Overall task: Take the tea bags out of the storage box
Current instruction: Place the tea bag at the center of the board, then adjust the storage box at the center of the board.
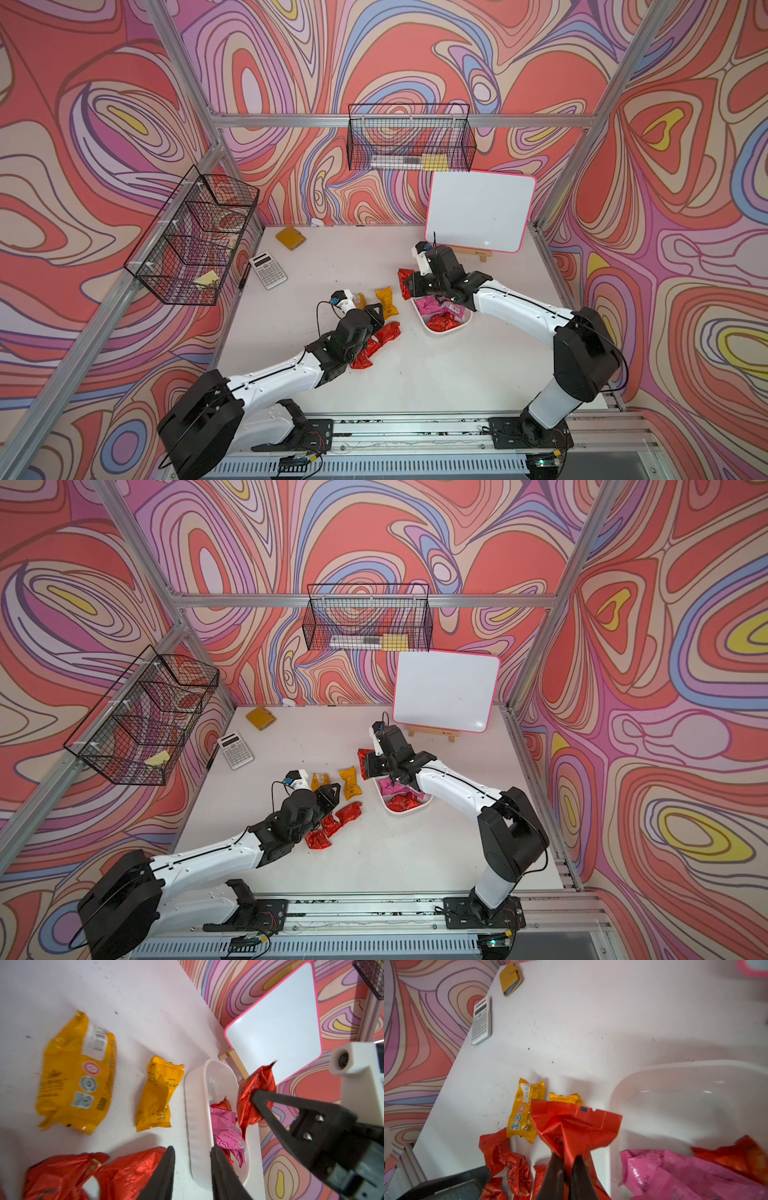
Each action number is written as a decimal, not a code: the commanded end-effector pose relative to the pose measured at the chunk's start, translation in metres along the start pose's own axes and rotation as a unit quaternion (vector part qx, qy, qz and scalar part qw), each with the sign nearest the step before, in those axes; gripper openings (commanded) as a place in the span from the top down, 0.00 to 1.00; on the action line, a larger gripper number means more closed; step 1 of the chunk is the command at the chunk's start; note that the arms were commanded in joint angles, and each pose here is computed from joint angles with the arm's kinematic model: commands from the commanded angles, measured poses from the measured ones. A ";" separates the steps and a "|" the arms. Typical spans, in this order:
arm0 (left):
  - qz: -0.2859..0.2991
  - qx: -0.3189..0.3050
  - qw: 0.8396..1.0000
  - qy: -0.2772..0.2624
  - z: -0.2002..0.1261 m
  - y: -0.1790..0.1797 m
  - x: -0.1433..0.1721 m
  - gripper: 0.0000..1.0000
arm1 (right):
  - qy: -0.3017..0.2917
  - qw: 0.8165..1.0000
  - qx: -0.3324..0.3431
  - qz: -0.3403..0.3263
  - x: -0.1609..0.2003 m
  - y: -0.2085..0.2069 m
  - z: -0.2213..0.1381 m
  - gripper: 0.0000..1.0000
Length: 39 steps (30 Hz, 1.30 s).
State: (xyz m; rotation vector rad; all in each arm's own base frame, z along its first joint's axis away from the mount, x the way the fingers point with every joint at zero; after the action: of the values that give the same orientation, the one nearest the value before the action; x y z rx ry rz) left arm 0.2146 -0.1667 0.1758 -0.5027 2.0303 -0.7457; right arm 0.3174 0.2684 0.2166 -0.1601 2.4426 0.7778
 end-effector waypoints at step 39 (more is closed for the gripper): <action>0.084 0.122 0.977 0.154 0.059 -0.062 0.030 0.40 | -0.011 0.983 0.180 0.023 0.029 -0.055 -0.070 0.48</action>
State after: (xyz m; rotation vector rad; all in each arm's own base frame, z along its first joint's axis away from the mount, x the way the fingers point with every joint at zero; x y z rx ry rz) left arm 0.2494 -0.2333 0.1696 -0.1625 2.1964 -0.8925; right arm 0.2868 0.2009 0.2230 0.0286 2.4854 0.4328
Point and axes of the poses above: each gripper's point midway between its finger pads, its own z axis out along the fingers, its own y axis along the line the jaws close on, x = y × z, the point moved 9 cm from there along -z, back along the fingers, and after that the axes turned 10 degrees about z, right-handed, at the moved point
